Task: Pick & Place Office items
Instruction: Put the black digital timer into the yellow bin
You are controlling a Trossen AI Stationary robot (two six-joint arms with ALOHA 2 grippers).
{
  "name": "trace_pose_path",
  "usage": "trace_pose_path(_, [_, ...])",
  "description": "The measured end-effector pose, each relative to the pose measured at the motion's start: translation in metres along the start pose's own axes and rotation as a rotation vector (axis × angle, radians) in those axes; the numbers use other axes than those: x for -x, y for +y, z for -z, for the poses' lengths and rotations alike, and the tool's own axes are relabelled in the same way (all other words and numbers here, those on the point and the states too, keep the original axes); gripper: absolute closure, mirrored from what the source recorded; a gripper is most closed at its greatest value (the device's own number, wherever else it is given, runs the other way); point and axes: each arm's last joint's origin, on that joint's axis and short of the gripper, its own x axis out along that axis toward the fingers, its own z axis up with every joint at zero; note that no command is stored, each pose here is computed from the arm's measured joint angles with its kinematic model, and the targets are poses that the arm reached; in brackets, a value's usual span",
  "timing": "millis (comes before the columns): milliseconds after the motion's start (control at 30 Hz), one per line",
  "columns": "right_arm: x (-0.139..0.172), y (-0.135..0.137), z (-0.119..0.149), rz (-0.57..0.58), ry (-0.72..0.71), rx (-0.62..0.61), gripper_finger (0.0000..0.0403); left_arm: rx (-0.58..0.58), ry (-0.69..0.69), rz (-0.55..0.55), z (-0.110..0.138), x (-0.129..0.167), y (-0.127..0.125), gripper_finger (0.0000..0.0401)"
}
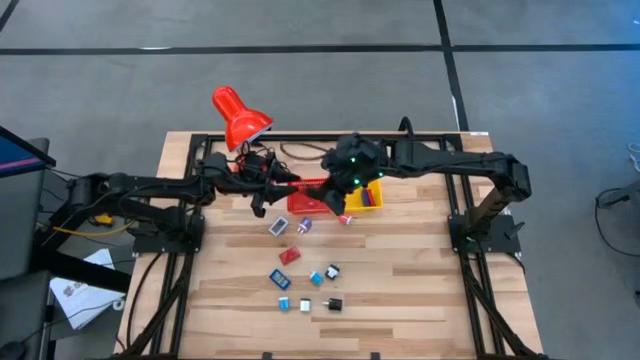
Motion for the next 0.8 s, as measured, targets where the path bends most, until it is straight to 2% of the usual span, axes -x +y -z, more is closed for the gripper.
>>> trace_pose_path(133, [-0.005,-0.001,0.017,0.045,0.115,-0.059,0.0357,-0.087,-0.014,0.007,-0.007,0.005,-0.004,0.0184])
trace_pose_path(233, [-0.003,-0.005,0.025,0.117,0.185,-0.076,0.0357,-0.098,0.013,-0.001,-0.008,0.009,-0.006,0.0158])
trace_pose_path(467, [0.002,-0.023,0.038,0.235,0.318,-0.066,0.0349,-0.073,0.096,-0.025,-0.006,0.016,-0.007,0.0134])
trace_pose_path(567, [-0.001,-0.035,0.051,0.260,0.306,-0.091,0.0350,-0.068,0.105,-0.028,-0.006,0.018,-0.008,0.0132])
trace_pose_path(633, [-0.002,-0.043,0.059,0.242,0.226,-0.130,0.0351,-0.065,0.103,-0.027,-0.007,0.018,-0.008,0.0132])
trace_pose_path(733, [0.000,-0.060,0.078,0.257,0.147,-0.242,0.0351,-0.065,0.102,-0.027,-0.007,0.018,-0.008,0.0132])
trace_pose_path(800, [0.000,-0.071,0.088,0.315,0.060,-0.350,0.0351,-0.065,0.102,-0.027,-0.007,0.018,-0.008,0.0132])
